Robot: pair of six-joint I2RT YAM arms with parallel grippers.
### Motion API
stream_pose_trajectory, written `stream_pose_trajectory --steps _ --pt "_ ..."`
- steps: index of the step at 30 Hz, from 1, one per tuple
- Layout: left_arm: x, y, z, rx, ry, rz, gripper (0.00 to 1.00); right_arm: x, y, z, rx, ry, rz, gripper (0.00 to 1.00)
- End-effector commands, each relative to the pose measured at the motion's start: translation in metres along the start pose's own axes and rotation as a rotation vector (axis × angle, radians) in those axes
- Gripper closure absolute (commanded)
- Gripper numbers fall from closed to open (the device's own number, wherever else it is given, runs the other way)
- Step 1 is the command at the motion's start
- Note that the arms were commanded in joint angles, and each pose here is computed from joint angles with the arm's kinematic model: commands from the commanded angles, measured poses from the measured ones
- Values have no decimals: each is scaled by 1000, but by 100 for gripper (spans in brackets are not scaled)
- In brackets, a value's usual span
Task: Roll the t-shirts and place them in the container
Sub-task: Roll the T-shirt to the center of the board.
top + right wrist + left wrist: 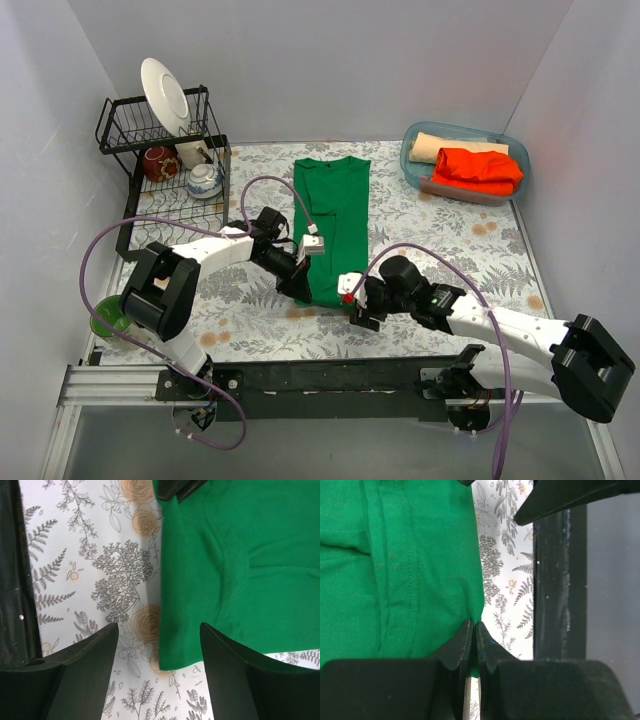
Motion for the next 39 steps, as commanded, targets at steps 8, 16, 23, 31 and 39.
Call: stream_pose_trajectory --steps 8,16,23,31,39 --pt "-1 -11 -13 -124 -139 84 100 -5 23 -5 -61 -47 70 25" --pt "-2 -15 -11 -133 -157 103 100 -22 36 0 -51 -85 202 26" --pt "-6 -19 -3 -92 -104 66 92 -32 41 0 -15 -142 238 90" --pt "-7 -34 0 -79 196 -264 38 -17 36 0 43 -53 113 99" --pt "-21 -19 2 -41 400 -367 32 -13 35 6 54 49 62 99"
Point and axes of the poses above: each gripper's point midway between its finger pads, its own y axis out along the fingers, its own x axis along the line the jaws close on, z = x × y, the point moved 6 cm from there along -y, back along the fingers, and after that the axes turned 13 degrees about y, right-handed, at the moved point
